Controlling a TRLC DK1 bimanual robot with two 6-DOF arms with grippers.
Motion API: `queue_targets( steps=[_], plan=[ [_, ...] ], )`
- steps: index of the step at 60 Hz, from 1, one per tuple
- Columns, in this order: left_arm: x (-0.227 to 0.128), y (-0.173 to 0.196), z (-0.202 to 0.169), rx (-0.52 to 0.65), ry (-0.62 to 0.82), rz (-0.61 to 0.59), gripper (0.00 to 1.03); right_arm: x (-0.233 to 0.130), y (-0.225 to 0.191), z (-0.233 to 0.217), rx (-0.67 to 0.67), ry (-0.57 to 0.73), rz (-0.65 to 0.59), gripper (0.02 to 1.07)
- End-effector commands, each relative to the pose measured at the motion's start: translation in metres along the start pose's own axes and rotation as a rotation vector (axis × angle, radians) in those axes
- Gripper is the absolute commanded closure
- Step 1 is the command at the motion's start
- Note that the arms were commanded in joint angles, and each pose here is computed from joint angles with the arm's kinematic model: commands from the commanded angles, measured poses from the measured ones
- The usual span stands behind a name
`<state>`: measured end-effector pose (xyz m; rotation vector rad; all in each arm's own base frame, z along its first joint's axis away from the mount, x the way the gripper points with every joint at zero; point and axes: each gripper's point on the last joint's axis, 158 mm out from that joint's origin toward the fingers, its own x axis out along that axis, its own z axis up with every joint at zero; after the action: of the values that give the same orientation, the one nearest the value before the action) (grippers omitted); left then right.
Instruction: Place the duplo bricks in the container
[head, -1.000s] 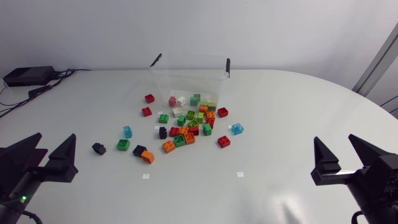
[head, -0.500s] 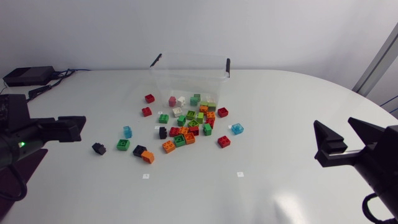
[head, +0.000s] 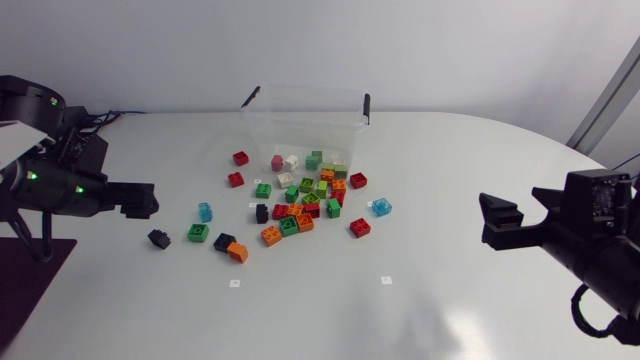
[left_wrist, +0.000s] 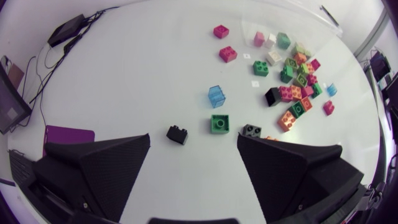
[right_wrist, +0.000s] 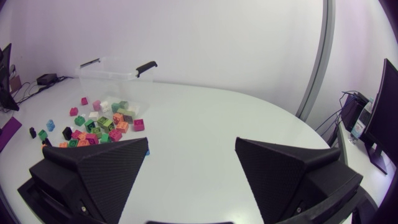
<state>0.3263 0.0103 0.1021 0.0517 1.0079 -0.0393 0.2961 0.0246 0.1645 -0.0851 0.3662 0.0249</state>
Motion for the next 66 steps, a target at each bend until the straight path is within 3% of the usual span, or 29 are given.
queue_targets(
  steps=[1, 15, 38, 50, 57, 66],
  plan=[
    [0.008, 0.009, 0.002, 0.108, 0.048, 0.007, 0.06, 0.003, 0.001, 0.004, -0.01, 0.029, -0.004, 0.06],
    [0.048, 0.035, -0.022, 0.171, 0.243, -0.016, 0.06, 0.019, 0.005, -0.016, -0.051, 0.222, 0.004, 0.07],
    [0.095, 0.014, -0.048, 0.373, 0.386, -0.166, 0.14, 0.022, 0.041, -0.047, -0.268, 0.424, 0.166, 0.07],
    [0.107, 0.016, -0.047, 0.416, 0.396, -0.182, 0.14, 0.028, 0.046, -0.057, -0.289, 0.461, 0.192, 0.07],
    [0.118, 0.021, -0.048, 0.438, 0.412, -0.193, 0.14, 0.031, 0.06, -0.061, -0.307, 0.452, 0.292, 0.07],
    [0.127, 0.027, -0.046, 0.438, 0.411, -0.193, 0.22, 0.034, 0.063, -0.062, -0.316, 0.466, 0.305, 0.07]
  ],
)
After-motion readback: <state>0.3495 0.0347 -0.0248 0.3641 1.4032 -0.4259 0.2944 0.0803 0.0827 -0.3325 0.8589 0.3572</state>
